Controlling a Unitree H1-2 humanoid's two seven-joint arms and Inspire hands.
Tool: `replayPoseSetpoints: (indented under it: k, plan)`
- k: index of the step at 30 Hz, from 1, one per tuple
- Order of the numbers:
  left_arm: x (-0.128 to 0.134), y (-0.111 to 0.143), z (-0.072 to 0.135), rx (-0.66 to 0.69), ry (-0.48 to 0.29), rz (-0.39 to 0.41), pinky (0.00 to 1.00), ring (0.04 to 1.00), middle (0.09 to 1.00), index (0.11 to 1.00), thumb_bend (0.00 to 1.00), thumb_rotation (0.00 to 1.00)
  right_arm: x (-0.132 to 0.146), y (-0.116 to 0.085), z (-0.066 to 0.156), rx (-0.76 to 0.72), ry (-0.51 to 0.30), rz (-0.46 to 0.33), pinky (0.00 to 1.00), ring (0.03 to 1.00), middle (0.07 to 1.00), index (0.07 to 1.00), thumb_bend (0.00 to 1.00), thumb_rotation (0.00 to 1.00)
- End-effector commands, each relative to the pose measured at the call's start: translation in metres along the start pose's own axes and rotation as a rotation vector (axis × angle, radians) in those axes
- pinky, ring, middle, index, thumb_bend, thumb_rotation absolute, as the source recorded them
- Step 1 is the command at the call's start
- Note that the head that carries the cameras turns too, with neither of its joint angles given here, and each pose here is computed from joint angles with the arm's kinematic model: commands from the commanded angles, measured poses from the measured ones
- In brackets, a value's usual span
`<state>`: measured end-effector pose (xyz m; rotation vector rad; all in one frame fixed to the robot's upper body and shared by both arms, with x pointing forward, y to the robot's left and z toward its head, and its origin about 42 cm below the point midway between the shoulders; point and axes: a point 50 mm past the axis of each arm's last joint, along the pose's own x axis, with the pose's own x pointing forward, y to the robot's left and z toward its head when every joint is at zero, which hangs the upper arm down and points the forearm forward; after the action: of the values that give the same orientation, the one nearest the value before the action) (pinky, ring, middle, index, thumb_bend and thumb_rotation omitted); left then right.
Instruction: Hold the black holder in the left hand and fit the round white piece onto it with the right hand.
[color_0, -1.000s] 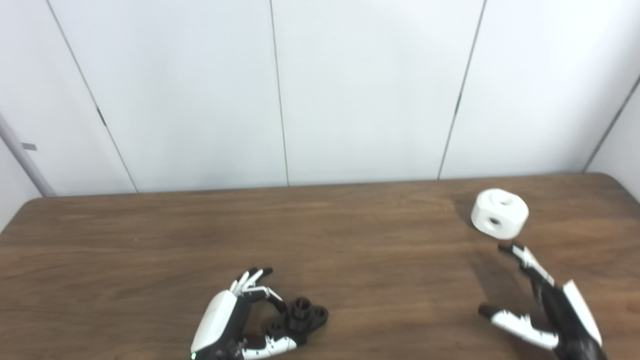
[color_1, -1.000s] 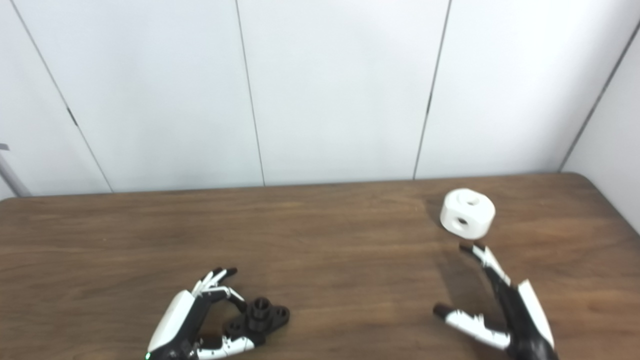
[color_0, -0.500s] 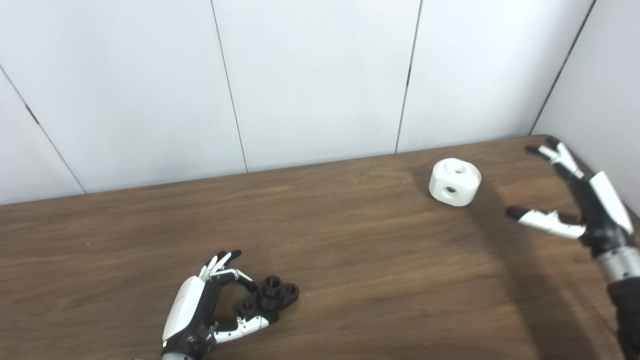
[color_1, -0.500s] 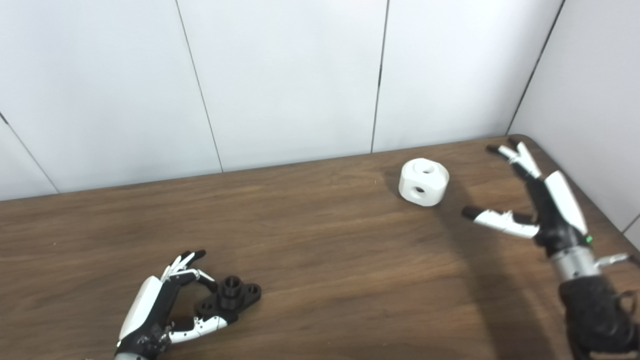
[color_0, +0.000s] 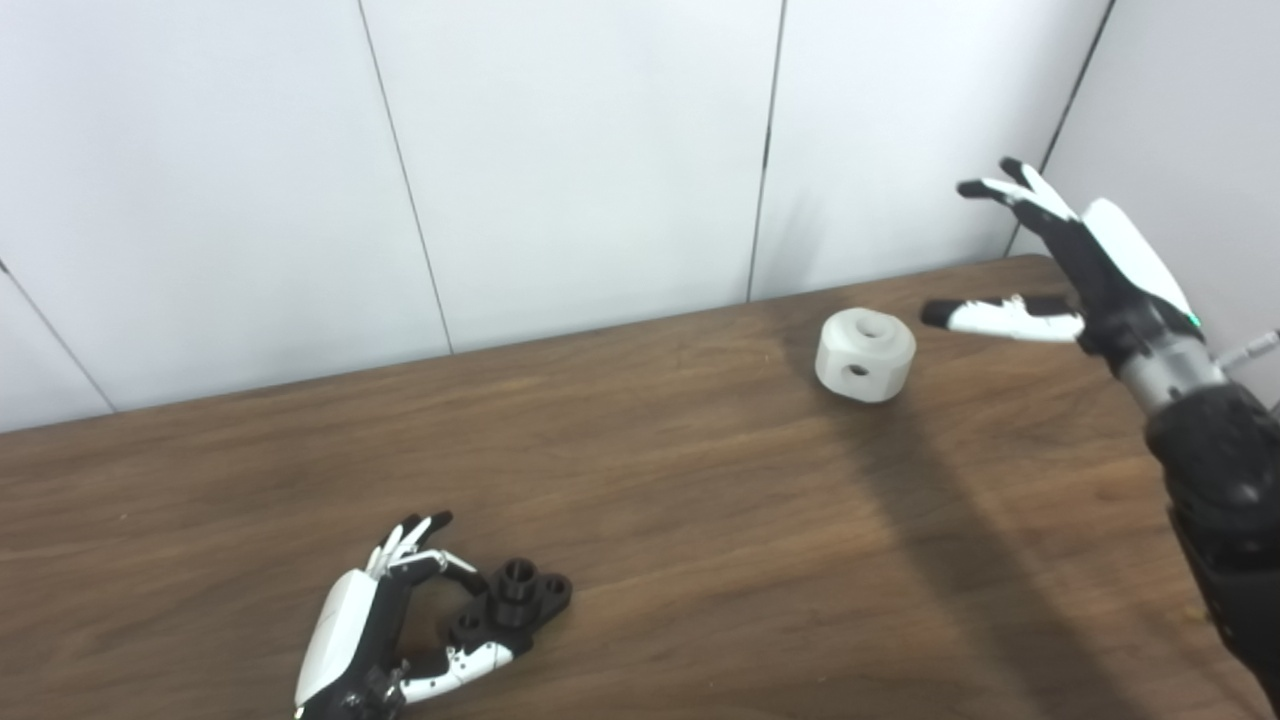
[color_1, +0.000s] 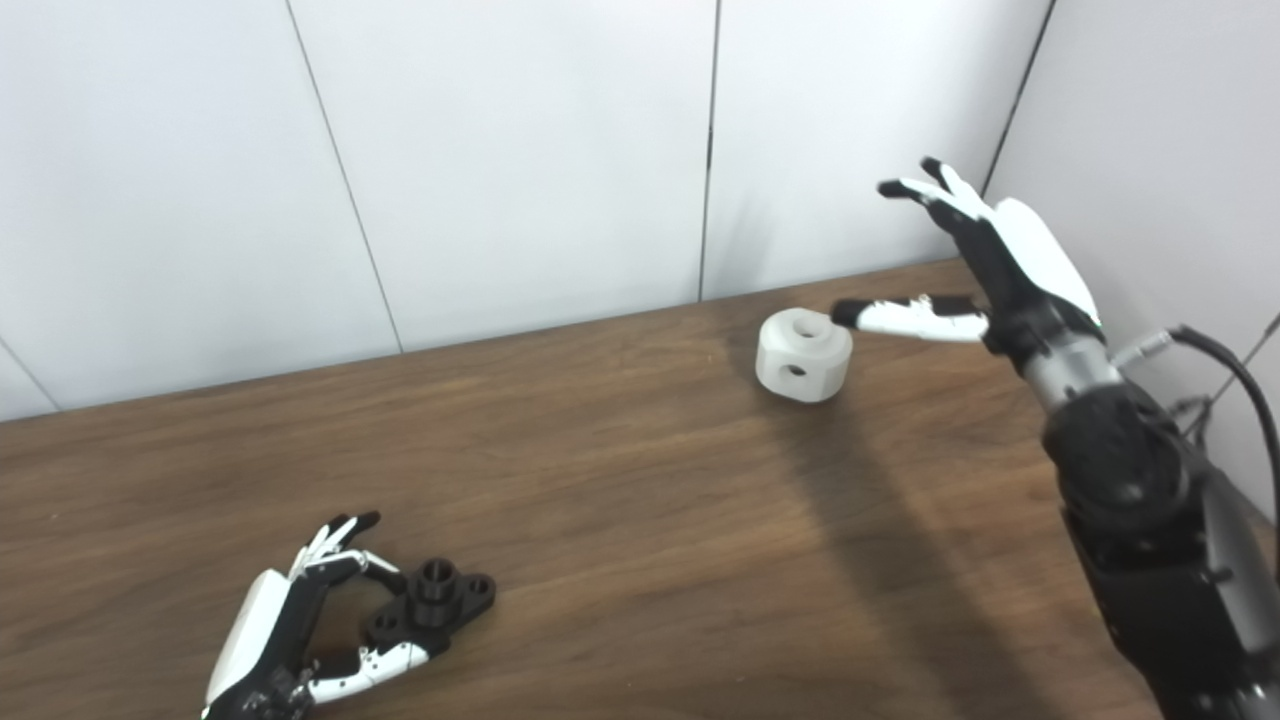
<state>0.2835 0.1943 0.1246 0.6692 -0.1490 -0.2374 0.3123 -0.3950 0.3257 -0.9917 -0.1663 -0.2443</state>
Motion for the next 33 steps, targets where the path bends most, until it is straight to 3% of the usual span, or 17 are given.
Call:
replayPoseSetpoints:
  k: [1,5,10,22,29,33]
  plan:
    - [0.000,0.005,0.004,-0.004,-0.022,0.004,1.00,1.000,0.926,0.481,0.52,0.04,0.008,-0.023,0.019,-0.071,-0.047,-0.038,0.93,1.000,1.000,0.837,1.00,0.60]
    - [0.001,0.003,0.003,0.005,-0.016,0.001,1.00,1.000,0.924,0.481,0.52,0.04,0.019,-0.019,0.023,-0.089,-0.028,0.000,0.94,1.000,1.000,0.817,1.00,0.51]
    - [0.000,0.001,-0.001,0.002,-0.020,-0.004,1.00,1.000,0.923,0.481,0.52,0.04,0.030,-0.009,0.027,-0.137,0.023,0.034,0.86,1.000,1.000,0.806,1.00,0.46]
    - [-0.002,0.008,-0.010,0.003,-0.011,-0.003,1.00,1.000,0.913,0.481,0.52,0.04,0.047,0.016,0.024,-0.164,0.084,0.111,0.97,1.000,1.000,0.811,1.00,0.48]
    - [-0.002,0.009,-0.013,0.006,0.002,-0.003,1.00,1.000,0.912,0.482,0.52,0.03,0.056,0.030,0.013,-0.232,0.151,0.152,0.94,1.000,1.000,0.829,1.00,0.56]
    - [-0.003,0.009,-0.015,0.005,0.003,-0.004,1.00,1.000,0.910,0.482,0.52,0.04,0.061,0.040,0.009,-0.267,0.186,0.152,0.95,1.000,1.000,0.850,1.00,0.56]
